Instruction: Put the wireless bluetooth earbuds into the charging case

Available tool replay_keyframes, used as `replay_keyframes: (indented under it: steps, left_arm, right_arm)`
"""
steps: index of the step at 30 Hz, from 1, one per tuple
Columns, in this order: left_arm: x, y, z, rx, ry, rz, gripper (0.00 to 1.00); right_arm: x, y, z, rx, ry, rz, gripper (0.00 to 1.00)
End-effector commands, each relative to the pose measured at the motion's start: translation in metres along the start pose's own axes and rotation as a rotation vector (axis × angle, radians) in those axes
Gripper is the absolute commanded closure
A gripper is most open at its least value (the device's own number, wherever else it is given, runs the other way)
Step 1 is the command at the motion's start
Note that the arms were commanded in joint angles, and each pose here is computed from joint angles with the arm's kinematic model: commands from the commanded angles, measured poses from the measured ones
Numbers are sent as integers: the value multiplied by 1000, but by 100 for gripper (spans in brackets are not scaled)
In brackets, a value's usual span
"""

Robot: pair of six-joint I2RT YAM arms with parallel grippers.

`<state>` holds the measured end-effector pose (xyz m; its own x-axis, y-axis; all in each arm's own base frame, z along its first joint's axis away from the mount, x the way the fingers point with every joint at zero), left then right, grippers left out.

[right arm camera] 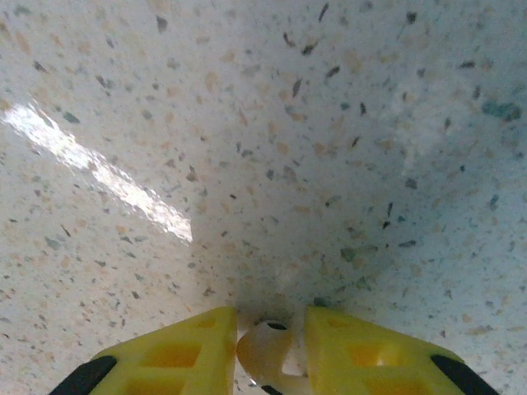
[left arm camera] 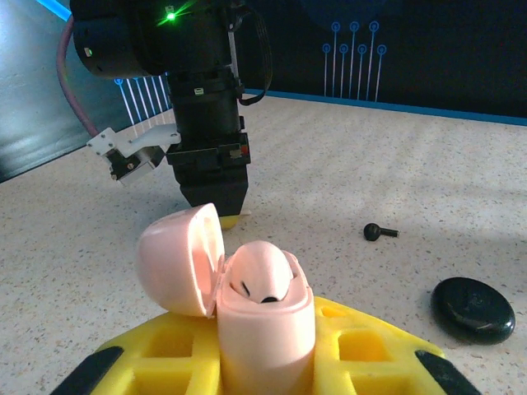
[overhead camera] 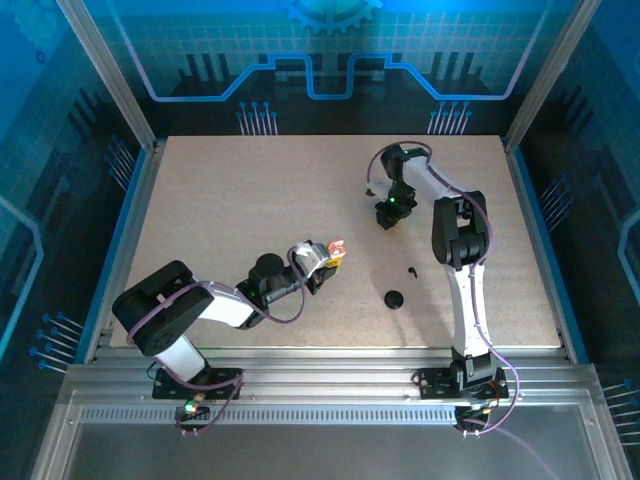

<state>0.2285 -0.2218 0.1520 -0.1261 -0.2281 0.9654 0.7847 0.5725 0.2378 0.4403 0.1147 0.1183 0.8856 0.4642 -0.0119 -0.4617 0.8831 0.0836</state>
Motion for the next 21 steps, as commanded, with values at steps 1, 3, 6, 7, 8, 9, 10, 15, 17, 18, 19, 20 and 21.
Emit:
replay_keyframes:
  steps: [1,3,6,7,8,9,10,15,17,18,19,20,21]
  left_arm:
    - [17,3,-4,14,-52,-37,81]
    - [16,3,-4,13,-51,-36,81]
    - [17,2,-4,12,-51,-37,81]
    - [17,2,-4,12,-52,-38,81]
    - [16,2,-4,11,-49,-37,80]
    - [16,2,-4,12,-49,-38,81]
    - [16,2,-4,12,-48,-37,81]
    - [15,2,-5,10,-45,-39,80]
    - [14,3,-6,12,-41,-38,81]
    - [14,2,-7,11,-41,-38,81]
    - [13,3,-9,13,-42,-38,81]
    - [11,3,-11,13,-40,-38,80]
    - [10,2,-13,11,-43,-37,81]
  right_arm:
    - [-6,7,-6,-23,77,11,70]
    - [-8,7,-5,-39,83,12,69]
    - [-8,9,-5,-37,82,15,71]
    - [-8,9,-5,-37,82,16,73]
    - [-8,9,-5,-39,83,14,74]
    - [-8,9,-5,-41,84,16,75]
    - [-9,9,-4,-44,84,15,77]
    - [-10,9,5,-69,47,4,82]
    - [-12,10,19,-93,-3,-2,84]
    - [-13,11,25,-91,-32,-6,85]
    - [-15,12,31,-86,-65,-11,85]
    - [-17,13,38,-81,-94,-14,85]
    - [-19,15,45,-70,-130,-19,85]
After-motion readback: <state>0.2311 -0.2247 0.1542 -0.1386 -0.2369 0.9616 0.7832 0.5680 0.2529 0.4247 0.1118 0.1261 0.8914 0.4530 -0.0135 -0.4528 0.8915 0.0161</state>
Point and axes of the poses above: each hand's point on the last joint's axis, 136 mm out from that joint toward the fingers, its own z axis back along the fingers, its own y axis along the line the jaws close on, x = y × z, the point moved 10 cm from there along z, back along the fingers, and after that the axes turned 9 degrees about -z, right-handed, at the moved point
